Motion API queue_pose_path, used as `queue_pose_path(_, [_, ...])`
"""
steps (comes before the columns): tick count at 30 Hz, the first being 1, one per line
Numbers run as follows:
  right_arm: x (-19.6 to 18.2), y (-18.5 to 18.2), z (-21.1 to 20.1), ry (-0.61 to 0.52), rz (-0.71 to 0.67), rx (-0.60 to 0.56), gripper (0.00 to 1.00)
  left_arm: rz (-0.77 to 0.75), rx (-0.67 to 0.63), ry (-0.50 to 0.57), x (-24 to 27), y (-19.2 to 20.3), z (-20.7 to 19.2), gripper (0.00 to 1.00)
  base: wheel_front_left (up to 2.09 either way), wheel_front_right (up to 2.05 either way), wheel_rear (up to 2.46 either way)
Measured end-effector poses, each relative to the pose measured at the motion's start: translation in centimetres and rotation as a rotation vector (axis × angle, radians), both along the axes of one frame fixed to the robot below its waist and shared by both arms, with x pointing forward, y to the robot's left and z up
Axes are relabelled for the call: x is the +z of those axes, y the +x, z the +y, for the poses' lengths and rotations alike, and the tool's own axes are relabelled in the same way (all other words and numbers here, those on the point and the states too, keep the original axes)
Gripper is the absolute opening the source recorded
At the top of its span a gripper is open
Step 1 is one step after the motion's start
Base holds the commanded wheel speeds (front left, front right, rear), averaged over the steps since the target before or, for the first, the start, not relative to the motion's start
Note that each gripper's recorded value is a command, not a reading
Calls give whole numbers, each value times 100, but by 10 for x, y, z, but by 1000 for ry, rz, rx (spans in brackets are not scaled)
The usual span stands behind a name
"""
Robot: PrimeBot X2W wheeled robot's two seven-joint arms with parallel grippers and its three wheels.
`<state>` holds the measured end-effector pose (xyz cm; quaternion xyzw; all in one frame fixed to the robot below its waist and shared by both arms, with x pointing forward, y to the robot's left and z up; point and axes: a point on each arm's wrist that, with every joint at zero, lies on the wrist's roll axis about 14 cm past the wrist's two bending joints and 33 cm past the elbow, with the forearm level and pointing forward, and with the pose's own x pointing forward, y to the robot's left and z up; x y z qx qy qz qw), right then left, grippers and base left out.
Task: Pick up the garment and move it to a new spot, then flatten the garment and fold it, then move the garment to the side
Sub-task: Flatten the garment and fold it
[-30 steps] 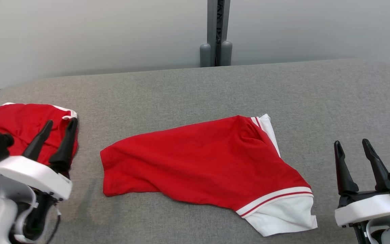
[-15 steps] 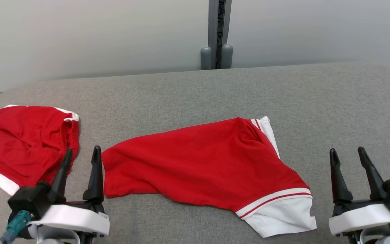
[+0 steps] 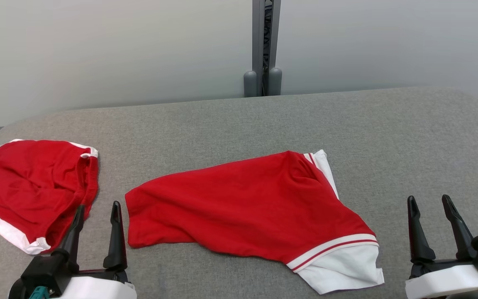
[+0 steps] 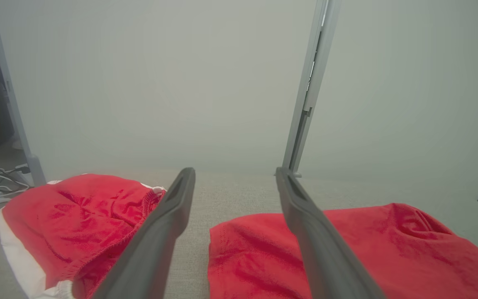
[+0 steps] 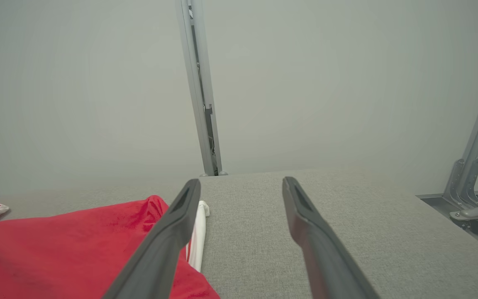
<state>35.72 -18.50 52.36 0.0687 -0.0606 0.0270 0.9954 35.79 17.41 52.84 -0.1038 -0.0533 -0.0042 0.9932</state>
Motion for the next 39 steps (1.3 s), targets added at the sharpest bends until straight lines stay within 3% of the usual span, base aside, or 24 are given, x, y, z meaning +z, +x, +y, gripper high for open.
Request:
queue_pose_path(21, [-4, 0, 6, 27, 23, 15, 100, 48, -1, -14, -23, 1, 1, 100, 0, 0, 0])
queue_pose_path(39, [-107, -10, 44, 154, 388, 107, 100, 257, -71, -16, -86, 26, -5, 100, 0, 0, 0])
